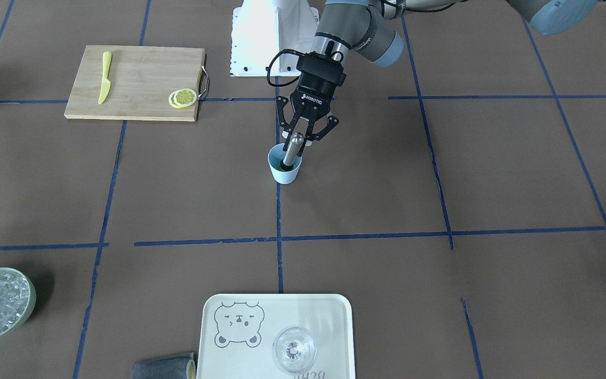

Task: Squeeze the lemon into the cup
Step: 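Move the rod into the blue cup and press the lemon slice, then lift the rod out of the cup and carry it back with the left gripper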

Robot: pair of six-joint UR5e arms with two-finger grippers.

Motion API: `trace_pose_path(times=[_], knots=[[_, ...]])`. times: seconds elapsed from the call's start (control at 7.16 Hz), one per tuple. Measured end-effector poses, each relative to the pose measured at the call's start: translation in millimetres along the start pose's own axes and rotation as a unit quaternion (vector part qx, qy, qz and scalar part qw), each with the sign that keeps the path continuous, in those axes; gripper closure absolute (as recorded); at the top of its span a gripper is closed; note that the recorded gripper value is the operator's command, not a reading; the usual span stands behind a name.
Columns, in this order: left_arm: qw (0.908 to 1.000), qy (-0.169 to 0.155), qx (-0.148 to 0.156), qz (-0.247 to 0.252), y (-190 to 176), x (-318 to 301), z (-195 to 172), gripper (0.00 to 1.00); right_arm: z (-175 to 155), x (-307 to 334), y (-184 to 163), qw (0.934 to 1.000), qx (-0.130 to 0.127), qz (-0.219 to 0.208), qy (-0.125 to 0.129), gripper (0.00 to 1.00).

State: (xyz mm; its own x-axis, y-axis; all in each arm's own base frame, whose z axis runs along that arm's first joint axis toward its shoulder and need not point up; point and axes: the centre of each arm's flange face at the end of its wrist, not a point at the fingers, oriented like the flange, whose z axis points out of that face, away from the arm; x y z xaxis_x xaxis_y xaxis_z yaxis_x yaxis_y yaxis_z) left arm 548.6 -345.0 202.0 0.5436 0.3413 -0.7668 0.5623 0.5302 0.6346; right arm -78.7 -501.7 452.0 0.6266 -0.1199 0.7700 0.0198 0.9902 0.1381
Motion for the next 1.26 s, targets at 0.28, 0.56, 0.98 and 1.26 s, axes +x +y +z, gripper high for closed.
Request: trace_pose_path(times=[0.28,0.56,0.98,1.26], knots=[[1.0,0.0,-0.005,0.003,8,2,1,1.0,0,0,0,1.0,0.0,0.0,0.0,0.0],[1.0,0.005,-0.006,0.004,5,6,-2,1.0,0,0,0,1.0,0.0,0.0,0.0,0.0],[0.9995,0.031,0.006,-0.003,-42,5,-17,1.0,0,1,0,1.0,0.0,0.002,0.001,0.0],[0.9987,0.046,0.019,0.012,-91,-10,-30,1.0,-1,2,0,1.0,0.001,0.002,0.001,0.0]])
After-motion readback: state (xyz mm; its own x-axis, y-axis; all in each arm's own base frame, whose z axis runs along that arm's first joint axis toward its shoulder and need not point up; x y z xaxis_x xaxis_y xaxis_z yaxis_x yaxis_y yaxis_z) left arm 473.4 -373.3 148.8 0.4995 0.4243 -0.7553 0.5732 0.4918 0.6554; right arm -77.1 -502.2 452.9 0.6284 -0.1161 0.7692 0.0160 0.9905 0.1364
